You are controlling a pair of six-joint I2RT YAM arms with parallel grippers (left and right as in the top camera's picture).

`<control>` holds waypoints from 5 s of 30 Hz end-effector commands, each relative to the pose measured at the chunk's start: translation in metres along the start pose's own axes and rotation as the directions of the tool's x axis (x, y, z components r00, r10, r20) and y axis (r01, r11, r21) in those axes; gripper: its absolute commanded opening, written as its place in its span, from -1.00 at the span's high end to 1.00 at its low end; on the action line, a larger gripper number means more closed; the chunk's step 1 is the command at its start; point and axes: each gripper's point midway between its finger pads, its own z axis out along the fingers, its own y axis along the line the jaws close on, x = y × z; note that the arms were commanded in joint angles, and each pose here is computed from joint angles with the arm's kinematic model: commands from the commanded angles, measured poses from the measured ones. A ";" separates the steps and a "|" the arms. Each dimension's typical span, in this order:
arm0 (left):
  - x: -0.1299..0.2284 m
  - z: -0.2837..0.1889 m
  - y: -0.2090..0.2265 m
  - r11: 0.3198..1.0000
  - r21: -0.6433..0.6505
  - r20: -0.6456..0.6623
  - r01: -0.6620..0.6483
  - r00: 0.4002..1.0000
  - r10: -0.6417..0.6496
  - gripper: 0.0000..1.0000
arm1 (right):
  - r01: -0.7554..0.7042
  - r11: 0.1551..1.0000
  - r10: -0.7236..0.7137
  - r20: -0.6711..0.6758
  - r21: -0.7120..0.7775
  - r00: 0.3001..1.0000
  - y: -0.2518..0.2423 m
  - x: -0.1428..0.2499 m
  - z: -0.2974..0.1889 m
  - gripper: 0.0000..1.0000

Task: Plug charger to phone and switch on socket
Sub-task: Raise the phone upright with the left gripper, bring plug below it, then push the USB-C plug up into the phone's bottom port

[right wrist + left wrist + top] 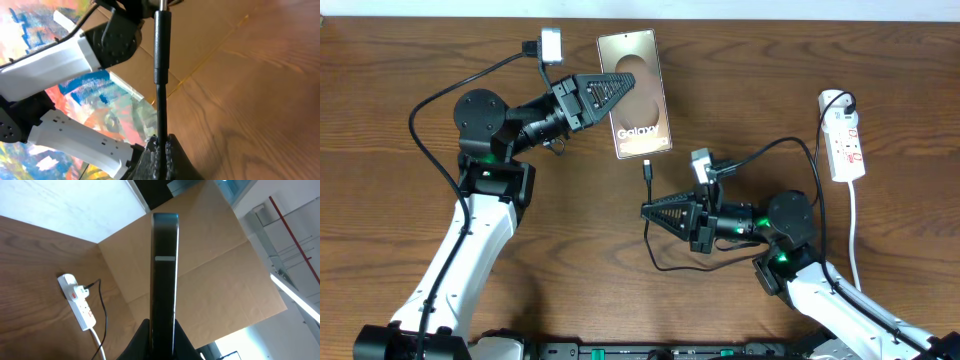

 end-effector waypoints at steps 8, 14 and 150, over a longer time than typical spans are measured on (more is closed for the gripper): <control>-0.003 0.001 -0.014 1.000 0.027 -0.003 -0.014 1.000 0.014 0.86 | -0.034 0.999 0.034 0.029 0.023 0.999 -0.008 -0.002 0.002 0.98; -0.003 0.001 -0.014 1.000 0.027 -0.003 -0.014 1.000 0.014 0.86 | -0.050 0.999 0.050 0.044 0.002 0.998 -0.011 -0.005 0.005 0.98; 0.019 -0.001 0.000 0.997 0.005 -0.114 -0.081 0.990 0.081 0.86 | 0.084 0.996 -0.085 -0.011 -0.033 0.996 0.008 -0.015 -0.031 -0.93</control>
